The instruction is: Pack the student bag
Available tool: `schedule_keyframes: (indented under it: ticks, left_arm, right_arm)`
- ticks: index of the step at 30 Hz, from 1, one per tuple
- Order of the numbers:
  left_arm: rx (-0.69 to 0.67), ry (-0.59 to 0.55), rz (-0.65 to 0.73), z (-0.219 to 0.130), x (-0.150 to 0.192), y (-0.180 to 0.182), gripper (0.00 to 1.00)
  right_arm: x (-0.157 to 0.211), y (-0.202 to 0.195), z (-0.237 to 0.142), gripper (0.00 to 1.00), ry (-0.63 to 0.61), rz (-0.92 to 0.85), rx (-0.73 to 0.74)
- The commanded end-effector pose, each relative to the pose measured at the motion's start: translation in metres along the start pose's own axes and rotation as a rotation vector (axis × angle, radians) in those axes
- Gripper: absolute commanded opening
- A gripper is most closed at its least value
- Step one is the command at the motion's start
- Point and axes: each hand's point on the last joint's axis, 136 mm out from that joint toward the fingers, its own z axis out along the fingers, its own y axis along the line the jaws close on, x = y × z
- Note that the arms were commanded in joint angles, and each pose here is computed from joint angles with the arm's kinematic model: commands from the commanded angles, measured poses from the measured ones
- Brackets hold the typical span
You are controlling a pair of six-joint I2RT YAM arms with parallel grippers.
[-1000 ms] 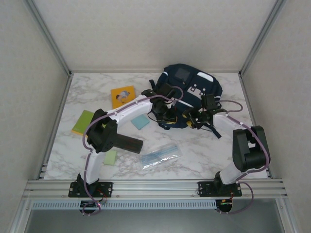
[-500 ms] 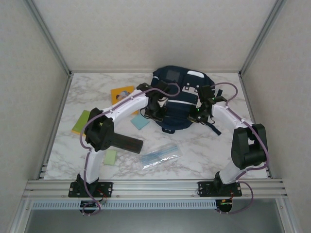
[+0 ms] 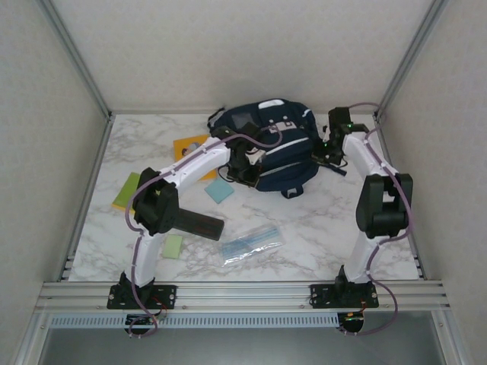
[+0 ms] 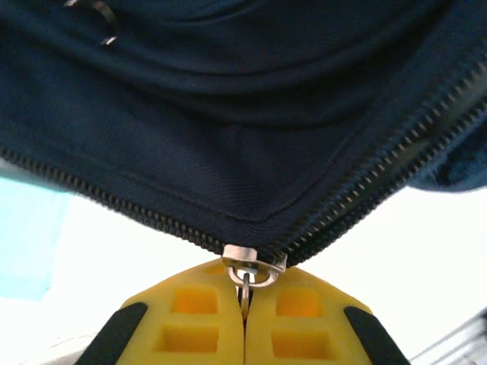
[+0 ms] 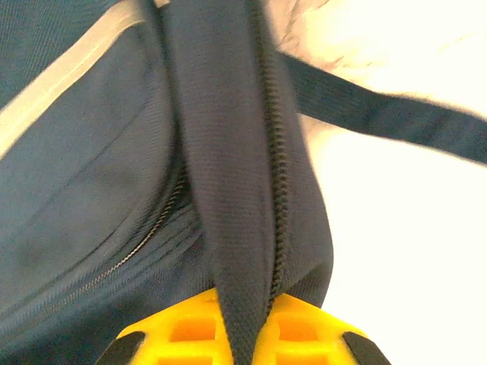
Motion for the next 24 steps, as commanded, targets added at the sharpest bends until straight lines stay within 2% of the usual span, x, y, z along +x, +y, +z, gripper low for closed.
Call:
schedule_keyframes:
  ticks: [1, 3, 4, 6, 8, 9, 11, 14, 18, 22, 24]
  left_arm:
    - [0.13, 0.105, -0.05, -0.008, 0.03, -0.042, 0.0]
    - [0.182, 0.063, -0.069, -0.004, 0.014, -0.059, 0.0]
    - [0.197, 0.036, -0.081, -0.003, 0.003, -0.064, 0.0]
    - [0.214, -0.01, -0.108, -0.002, -0.017, -0.071, 0.0]
    - [0.239, -0.059, -0.131, -0.005, -0.036, -0.079, 0.0]
    - [0.256, -0.08, -0.137, -0.007, -0.044, -0.083, 0.0]
    - [0.284, -0.113, -0.148, -0.011, -0.056, -0.091, 0.0]
    - [0.315, -0.128, -0.16, -0.014, -0.065, -0.098, 0.0]
    - [0.324, -0.114, -0.149, -0.015, -0.06, -0.104, 0.0]
    - [0.33, -0.081, -0.106, -0.021, -0.042, -0.113, 0.0]
    - [0.324, -0.06, -0.095, -0.022, -0.031, -0.112, 0.0]
  right_arm:
    - [-0.057, -0.005, -0.03, 0.01, -0.172, 0.114, -0.027]
    - [-0.048, 0.005, -0.035, 0.22, -0.146, 0.148, -0.091]
    - [-0.038, 0.009, -0.039, 0.39, -0.128, 0.171, -0.125]
    - [-0.017, 0.014, -0.044, 0.65, -0.096, 0.21, -0.178]
    - [0.007, 0.017, -0.05, 0.76, -0.071, 0.254, -0.225]
    - [0.02, 0.017, -0.053, 0.84, -0.059, 0.28, -0.251]
    - [0.041, 0.02, -0.057, 0.94, -0.045, 0.325, -0.308]
    - [0.073, 0.029, -0.058, 0.99, -0.008, 0.408, -0.408]
    - [0.103, 0.029, -0.047, 0.99, 0.013, 0.498, -0.449]
    - [0.1, 0.027, -0.029, 0.98, -0.025, 0.574, -0.492]
    - [0.091, 0.03, -0.021, 0.92, -0.044, 0.573, -0.513]
